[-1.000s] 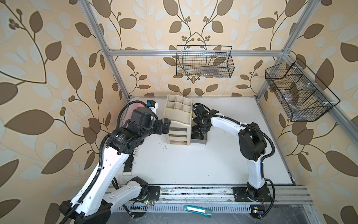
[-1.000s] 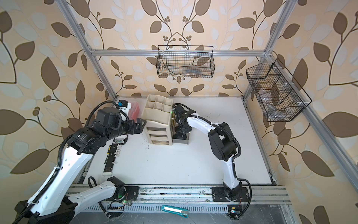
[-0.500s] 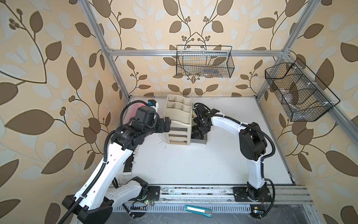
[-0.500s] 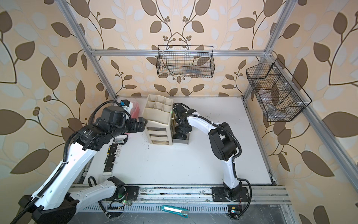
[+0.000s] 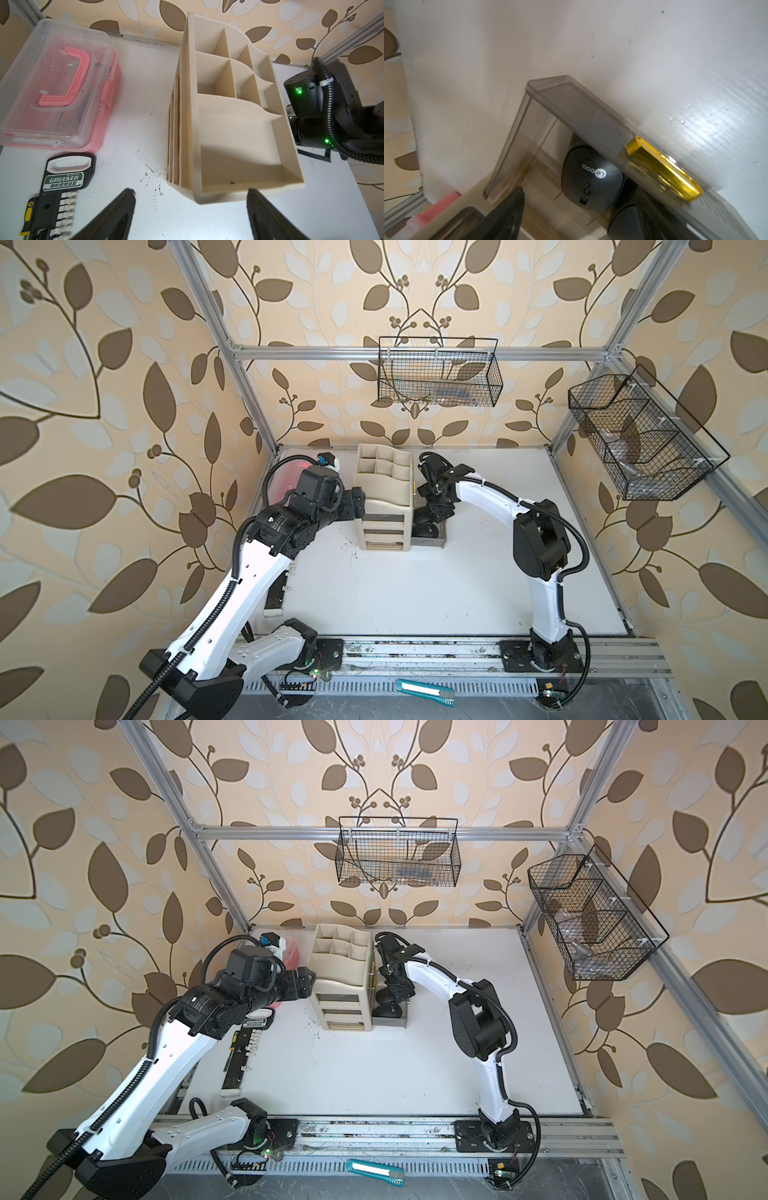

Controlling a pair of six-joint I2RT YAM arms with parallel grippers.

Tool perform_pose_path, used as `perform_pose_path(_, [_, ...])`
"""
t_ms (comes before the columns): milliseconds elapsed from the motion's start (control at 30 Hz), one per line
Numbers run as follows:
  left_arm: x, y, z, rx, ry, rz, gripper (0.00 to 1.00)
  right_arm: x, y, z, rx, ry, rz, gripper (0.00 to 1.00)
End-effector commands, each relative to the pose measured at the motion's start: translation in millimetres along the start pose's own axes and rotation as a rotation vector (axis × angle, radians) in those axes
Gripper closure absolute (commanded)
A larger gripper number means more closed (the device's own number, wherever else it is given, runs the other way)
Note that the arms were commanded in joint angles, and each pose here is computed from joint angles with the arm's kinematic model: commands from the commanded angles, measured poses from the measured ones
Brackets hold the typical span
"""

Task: Take the mice out of the drawer
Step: Pick up the mouse from the drawer.

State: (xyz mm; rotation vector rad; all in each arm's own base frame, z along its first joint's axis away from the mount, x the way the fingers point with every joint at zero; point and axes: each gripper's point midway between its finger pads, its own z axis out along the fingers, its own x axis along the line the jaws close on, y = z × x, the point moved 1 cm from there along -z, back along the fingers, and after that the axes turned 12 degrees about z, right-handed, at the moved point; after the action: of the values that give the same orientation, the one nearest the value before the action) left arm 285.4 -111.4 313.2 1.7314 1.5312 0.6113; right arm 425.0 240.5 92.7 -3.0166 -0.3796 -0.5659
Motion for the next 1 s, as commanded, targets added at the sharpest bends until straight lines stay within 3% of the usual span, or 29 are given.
perform_pose_path(0, [8,8,8,-0.028,0.057,-0.037,0.20,-13,-4,8,-0.021,-0.063,0.040,0.15])
perform_pose_path(167, [10,5,21,-0.019,0.075,-0.081,0.33,-29,-14,24,0.029,-0.123,0.062,0.15])
perform_pose_path(433, [13,0,25,-0.017,0.092,-0.094,0.42,-28,-8,31,-0.002,-0.143,0.072,0.16])
perform_pose_path(700, [15,2,24,-0.022,0.104,-0.087,0.44,-14,-8,35,-0.021,-0.132,0.043,0.22])
perform_pose_path(900, [13,4,26,-0.033,0.089,-0.099,0.47,-11,-13,40,-0.011,-0.132,0.051,0.18])
perform_pose_path(967, [13,4,26,-0.026,0.092,-0.094,0.48,-13,-11,40,-0.030,-0.149,0.047,0.22])
